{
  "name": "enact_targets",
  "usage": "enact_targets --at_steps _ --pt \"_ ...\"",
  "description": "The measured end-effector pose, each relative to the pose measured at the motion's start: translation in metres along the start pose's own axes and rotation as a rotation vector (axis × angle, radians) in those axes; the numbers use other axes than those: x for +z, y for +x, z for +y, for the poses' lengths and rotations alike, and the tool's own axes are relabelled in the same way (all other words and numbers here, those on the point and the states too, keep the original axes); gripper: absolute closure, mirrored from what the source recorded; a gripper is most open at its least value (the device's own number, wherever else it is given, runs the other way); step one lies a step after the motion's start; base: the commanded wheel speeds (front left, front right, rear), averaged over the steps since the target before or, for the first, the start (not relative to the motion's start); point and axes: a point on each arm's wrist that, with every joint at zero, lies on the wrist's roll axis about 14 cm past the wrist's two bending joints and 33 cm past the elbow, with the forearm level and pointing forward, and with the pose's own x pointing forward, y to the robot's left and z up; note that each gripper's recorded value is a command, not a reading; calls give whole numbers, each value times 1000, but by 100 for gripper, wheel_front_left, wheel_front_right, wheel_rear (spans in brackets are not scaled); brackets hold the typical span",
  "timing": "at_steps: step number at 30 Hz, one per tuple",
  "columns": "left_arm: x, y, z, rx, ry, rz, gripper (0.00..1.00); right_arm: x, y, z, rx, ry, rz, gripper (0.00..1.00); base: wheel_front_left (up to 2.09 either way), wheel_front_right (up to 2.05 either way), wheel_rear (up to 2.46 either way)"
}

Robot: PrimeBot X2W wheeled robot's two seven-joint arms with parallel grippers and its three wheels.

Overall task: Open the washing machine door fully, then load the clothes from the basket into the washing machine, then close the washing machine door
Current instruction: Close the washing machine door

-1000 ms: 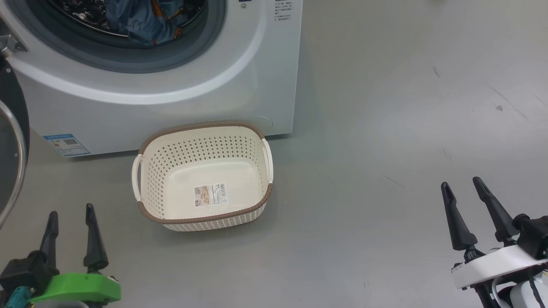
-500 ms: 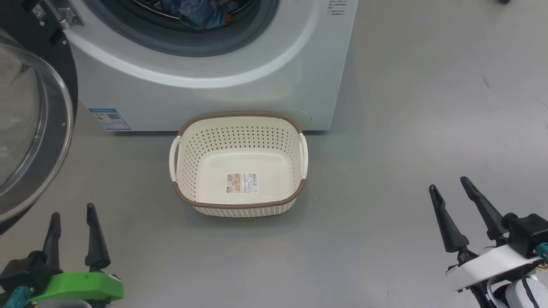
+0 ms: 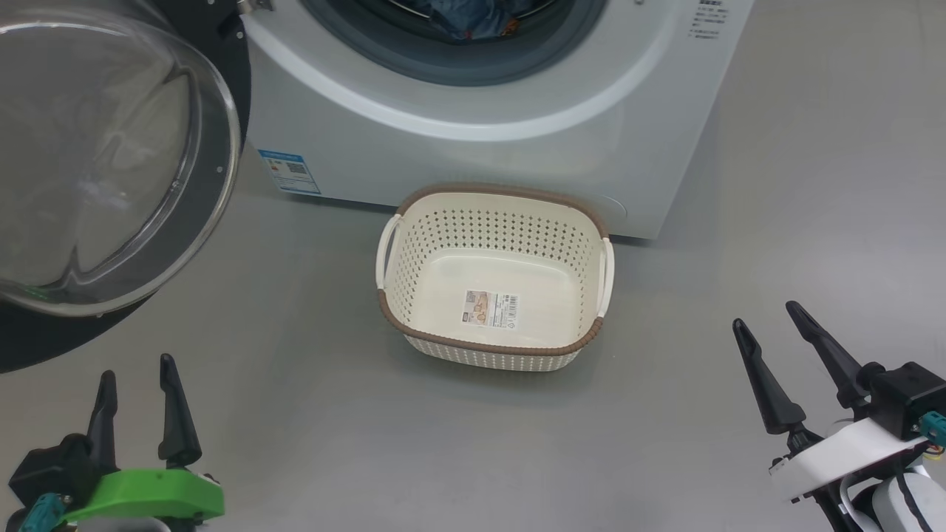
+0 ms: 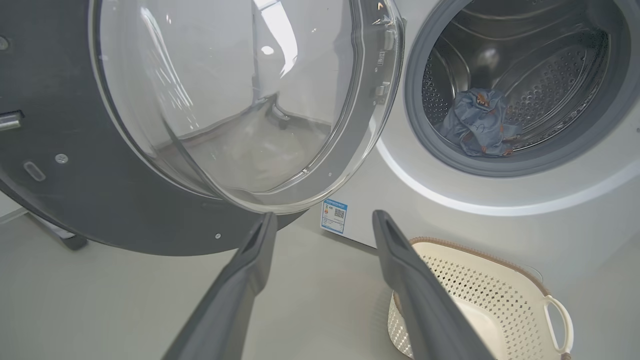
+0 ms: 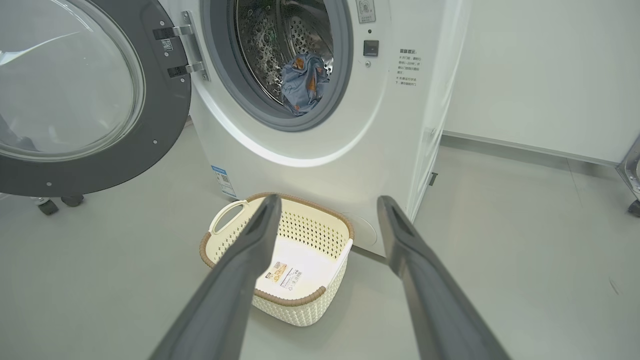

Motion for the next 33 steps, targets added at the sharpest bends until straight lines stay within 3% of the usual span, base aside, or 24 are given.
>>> enact_targets --at_steps 20,33 --pt "15 -58 63 212 -35 -52 0 -6 41 73 260 3 22 0 0 0 0" --pt "23 -77 80 275 -43 -86 0 -5 45 94 325 -2 23 0 0 0 0"
